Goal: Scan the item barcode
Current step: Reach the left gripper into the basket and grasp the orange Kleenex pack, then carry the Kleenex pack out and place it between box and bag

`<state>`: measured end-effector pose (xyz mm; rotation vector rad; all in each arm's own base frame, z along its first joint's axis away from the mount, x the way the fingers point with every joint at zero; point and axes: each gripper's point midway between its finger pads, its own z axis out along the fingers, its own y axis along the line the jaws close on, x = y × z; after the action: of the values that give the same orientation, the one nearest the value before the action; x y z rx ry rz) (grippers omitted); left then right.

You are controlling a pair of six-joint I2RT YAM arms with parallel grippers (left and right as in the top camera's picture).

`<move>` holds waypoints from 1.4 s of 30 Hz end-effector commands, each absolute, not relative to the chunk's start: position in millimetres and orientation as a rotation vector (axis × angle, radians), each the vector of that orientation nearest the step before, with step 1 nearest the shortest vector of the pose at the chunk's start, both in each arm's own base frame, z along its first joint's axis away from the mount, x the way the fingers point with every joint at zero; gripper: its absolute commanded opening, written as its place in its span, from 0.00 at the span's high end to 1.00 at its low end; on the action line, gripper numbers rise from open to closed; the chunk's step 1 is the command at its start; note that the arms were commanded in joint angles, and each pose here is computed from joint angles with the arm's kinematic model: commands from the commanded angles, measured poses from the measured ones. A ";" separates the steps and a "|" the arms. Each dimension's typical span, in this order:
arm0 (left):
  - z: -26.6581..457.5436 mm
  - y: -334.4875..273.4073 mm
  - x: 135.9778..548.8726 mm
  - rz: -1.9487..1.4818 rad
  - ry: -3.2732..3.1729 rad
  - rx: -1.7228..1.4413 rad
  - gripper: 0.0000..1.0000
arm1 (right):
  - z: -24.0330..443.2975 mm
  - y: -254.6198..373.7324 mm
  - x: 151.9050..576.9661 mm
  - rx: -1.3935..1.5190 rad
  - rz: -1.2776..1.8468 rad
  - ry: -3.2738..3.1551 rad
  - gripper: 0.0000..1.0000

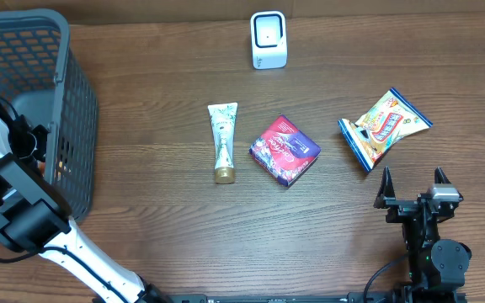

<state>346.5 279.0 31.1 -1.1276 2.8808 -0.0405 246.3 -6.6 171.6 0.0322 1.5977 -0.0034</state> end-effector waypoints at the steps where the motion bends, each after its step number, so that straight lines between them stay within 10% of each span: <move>1: 18.1 276.3 345.9 -0.061 2.895 -1.154 0.19 | 169.4 -5.2 246.5 0.027 0.000 1.595 0.00; 6: 20.2 276.2 345.7 -0.062 2.896 -1.155 0.79 | 169.4 -5.2 246.5 0.027 0.000 1.595 0.00; 10: 41.1 277.6 353.8 -0.086 2.871 -1.144 0.96 | 169.4 -5.3 246.5 0.028 0.000 1.595 0.00; 20: 275.3 260.2 417.5 -0.305 2.402 -0.891 0.95 | 169.4 -5.2 246.5 0.027 0.000 1.595 0.00; 28: 414.7 79.2 433.2 -0.662 2.176 -0.266 0.96 | 169.4 -5.2 246.5 0.027 0.000 1.595 0.00; 35: 394.8 -104.2 436.0 -0.820 2.324 0.168 0.96 | 169.4 -5.2 246.5 0.027 0.000 1.595 0.00; 42: 267.9 -260.8 397.2 -0.548 2.716 0.559 0.89 | 169.4 -5.2 246.5 0.027 0.000 1.595 0.00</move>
<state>411.4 -221.3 327.5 0.4624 2.5516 -0.7393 246.2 -6.6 171.4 0.0322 1.5984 -0.0034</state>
